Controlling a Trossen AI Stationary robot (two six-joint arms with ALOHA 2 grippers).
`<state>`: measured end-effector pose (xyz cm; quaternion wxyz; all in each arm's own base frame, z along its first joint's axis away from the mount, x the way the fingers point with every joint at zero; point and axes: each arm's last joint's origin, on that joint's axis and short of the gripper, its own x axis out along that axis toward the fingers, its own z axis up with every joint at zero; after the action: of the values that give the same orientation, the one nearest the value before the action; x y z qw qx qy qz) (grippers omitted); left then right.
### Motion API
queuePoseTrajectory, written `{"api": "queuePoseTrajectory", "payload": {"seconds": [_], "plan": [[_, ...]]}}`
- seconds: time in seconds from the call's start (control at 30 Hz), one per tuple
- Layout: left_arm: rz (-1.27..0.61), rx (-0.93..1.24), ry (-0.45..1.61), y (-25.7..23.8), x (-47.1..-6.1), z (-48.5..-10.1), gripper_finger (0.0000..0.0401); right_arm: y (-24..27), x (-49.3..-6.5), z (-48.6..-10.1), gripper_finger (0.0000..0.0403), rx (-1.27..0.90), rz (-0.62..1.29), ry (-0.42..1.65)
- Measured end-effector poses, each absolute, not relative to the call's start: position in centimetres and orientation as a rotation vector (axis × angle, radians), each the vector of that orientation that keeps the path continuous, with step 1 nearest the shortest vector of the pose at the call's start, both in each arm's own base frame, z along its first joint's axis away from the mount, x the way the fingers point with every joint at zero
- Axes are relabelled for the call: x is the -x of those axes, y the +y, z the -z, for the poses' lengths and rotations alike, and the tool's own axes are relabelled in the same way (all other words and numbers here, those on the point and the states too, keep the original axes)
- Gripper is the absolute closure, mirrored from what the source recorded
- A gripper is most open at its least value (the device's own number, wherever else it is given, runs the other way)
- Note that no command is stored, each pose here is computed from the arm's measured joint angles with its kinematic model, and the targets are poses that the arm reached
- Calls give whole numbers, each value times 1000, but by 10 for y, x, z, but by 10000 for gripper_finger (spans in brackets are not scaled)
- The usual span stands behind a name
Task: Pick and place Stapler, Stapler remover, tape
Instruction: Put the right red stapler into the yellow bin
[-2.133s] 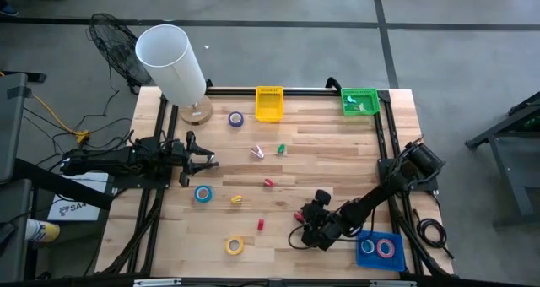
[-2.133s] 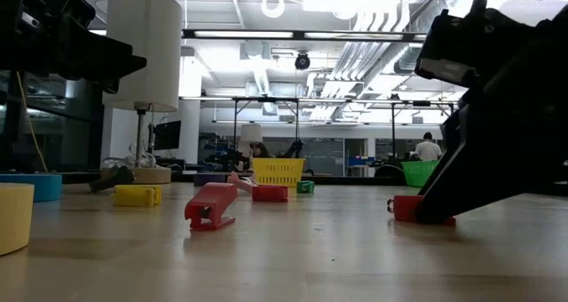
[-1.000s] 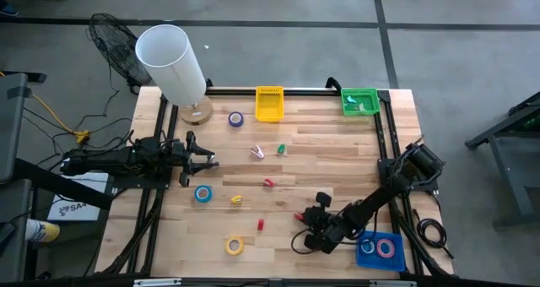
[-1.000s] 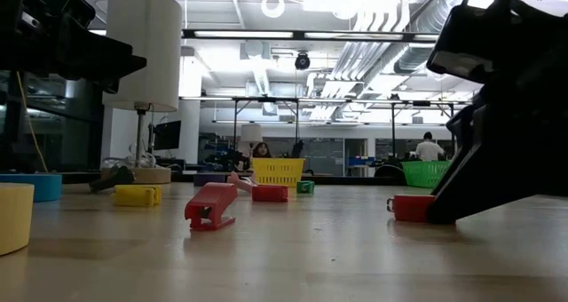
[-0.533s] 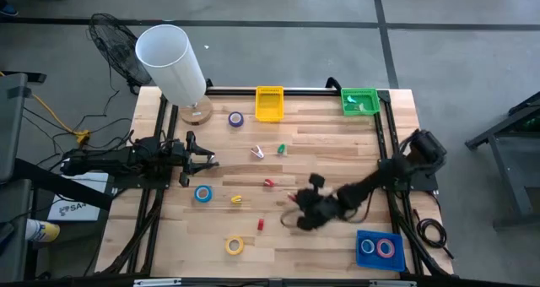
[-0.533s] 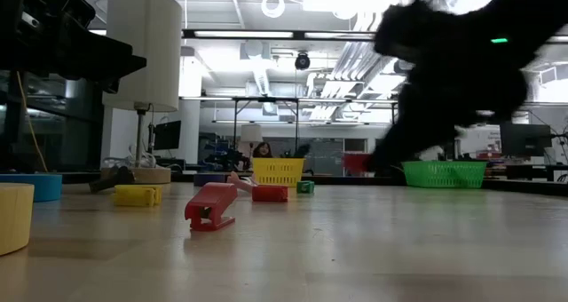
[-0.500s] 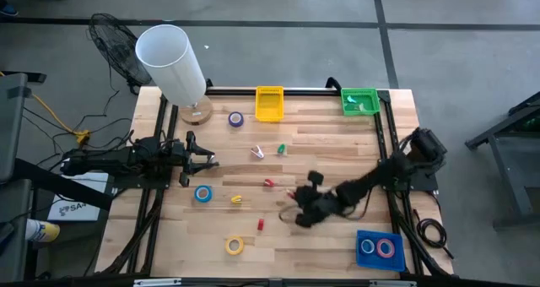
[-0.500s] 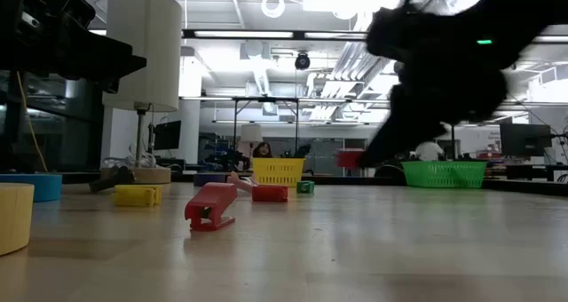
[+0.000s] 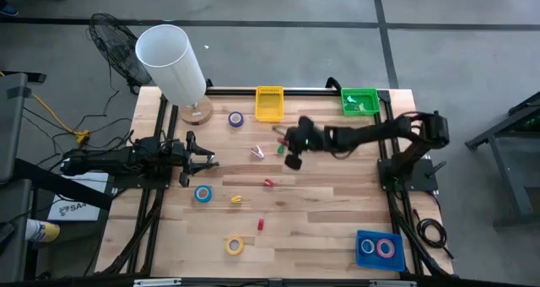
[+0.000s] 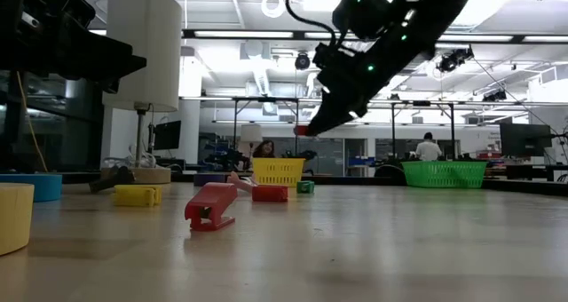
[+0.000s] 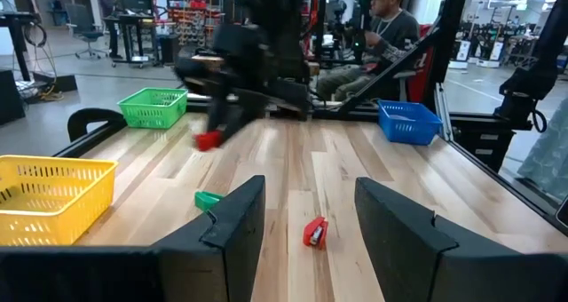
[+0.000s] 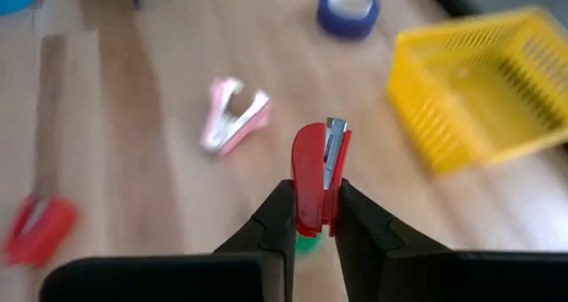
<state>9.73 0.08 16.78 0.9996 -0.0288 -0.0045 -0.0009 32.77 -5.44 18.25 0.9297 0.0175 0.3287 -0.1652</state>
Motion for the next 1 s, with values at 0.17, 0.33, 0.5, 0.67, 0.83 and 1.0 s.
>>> {"api": "queuePoseTrajectory", "payload": {"seconds": [0.17, 0.33, 0.5, 0.67, 0.83, 1.0], "plan": [[2, 58, -9, 1, -97, -168, 226, -100, -324, -191, 356, 28, 332, 582], [2, 58, -9, 1, -97, -168, 226, -137, -317, -197, 356, 48, 358, 493], [2, 57, -10, 1, -97, -168, 226, -163, -315, -195, 355, 77, 338, 415], [3, 57, -9, 1, -97, -168, 226, -188, -322, -193, 355, 112, 329, 456], [2, 57, -9, 1, -97, -168, 226, -213, -343, -200, 355, 113, 294, 549], [2, 57, -10, 1, -97, -168, 226, -229, -365, -207, 355, 123, 257, 701]]}}
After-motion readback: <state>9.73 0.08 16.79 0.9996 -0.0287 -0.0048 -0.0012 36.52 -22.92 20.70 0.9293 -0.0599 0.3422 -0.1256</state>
